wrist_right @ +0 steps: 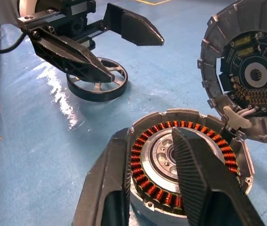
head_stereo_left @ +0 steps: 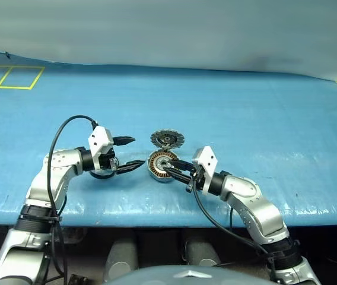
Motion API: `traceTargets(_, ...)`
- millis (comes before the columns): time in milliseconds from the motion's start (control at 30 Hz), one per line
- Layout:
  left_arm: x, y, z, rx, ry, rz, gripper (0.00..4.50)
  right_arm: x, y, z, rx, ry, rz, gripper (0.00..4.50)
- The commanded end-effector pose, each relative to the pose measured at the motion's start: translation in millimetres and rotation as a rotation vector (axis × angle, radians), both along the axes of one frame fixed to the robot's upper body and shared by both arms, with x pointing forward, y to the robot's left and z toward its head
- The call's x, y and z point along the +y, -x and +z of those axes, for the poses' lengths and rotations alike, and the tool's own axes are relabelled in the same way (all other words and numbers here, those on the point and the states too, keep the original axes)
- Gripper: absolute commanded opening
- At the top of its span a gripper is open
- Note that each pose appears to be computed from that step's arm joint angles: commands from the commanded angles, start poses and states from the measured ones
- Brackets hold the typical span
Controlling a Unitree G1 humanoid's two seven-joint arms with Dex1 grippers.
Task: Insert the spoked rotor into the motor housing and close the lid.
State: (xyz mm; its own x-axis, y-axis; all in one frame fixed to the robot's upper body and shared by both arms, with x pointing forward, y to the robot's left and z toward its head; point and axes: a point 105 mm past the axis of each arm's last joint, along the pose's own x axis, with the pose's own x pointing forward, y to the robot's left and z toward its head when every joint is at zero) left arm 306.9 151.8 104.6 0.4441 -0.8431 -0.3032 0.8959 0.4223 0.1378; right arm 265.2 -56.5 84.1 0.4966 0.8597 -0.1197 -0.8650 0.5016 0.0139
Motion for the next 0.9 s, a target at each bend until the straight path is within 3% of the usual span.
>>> traceTargets(33,4,-8,20,-0.046,-0.071,-0.007,4.50,5,-1,10,-0.073,-0.005,0.000,1.29)
traceTargets(233,3,-19,42,-0.085,-0.352,-0.132,4.50,3,-1,10,-0.080,-0.009,0.006,1.29)
traceTargets(300,6,-16,44,-0.080,-0.509,-0.220,4.50,2,0,8,-0.079,0.002,0.020,1.29)
traceTargets(533,16,-11,46,-0.057,-0.839,-0.409,4.50,-5,-1,3,-0.085,0.045,0.038,1.29)
traceTargets(700,15,-3,51,-0.037,-0.975,-0.542,4.50,-13,2,-4,-0.062,0.103,0.053,1.29)
traceTargets(900,21,-8,49,-0.033,-1.134,-0.578,4.50,-17,3,-3,-0.066,0.132,0.055,1.29)
